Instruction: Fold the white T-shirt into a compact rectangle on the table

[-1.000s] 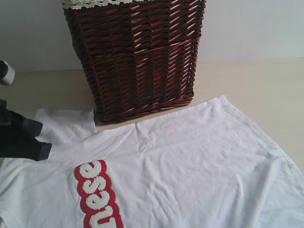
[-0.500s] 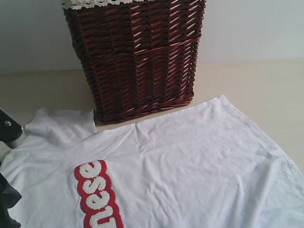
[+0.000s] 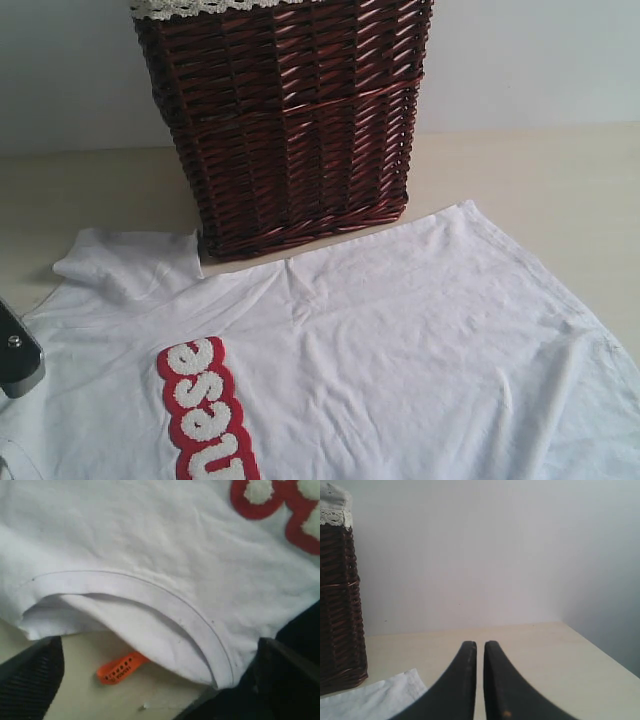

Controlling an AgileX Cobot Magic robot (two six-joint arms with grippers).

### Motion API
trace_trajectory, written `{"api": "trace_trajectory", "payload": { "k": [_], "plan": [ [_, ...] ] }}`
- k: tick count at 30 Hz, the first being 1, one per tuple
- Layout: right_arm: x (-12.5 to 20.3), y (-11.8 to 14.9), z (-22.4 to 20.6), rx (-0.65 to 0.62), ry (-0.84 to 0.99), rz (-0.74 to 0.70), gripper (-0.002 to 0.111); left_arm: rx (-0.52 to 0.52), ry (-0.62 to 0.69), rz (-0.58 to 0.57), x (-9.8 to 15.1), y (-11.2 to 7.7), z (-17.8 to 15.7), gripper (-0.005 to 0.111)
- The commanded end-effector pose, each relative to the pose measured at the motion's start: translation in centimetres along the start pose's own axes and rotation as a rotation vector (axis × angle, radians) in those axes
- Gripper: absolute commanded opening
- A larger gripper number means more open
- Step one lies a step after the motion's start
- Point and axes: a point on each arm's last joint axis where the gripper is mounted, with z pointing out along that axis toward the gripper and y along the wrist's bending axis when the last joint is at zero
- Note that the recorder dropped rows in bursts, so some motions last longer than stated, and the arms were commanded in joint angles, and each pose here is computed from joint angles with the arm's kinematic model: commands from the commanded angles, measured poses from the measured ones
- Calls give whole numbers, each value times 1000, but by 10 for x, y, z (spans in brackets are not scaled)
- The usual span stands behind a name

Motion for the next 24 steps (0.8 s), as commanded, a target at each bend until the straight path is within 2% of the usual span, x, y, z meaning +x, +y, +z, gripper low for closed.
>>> {"api": "trace_trajectory", "payload": {
  "k": [1, 4, 8, 10, 17, 24],
  "plan": [
    [1, 0, 0, -3, -2, -1, 8, 1, -28, 15, -2, -1, 3, 105],
    [1, 0, 0, -3, -2, -1, 8, 1, -21, 106, -4, 0, 7, 105],
    [1, 0, 0, -3, -2, -1, 8, -13, -44, 366, -12, 2, 14, 105],
    [1, 0, 0, -3, -2, -1, 8, -22, -34, 436, -16, 4, 20, 105],
    [1, 0, 0, -3, -2, -1, 8, 21, 101, 445, -19, 6, 44, 105],
    [1, 0, 0, -3, -2, -1, 8, 42, 204, 331, -10, 6, 52, 105]
  ]
}}
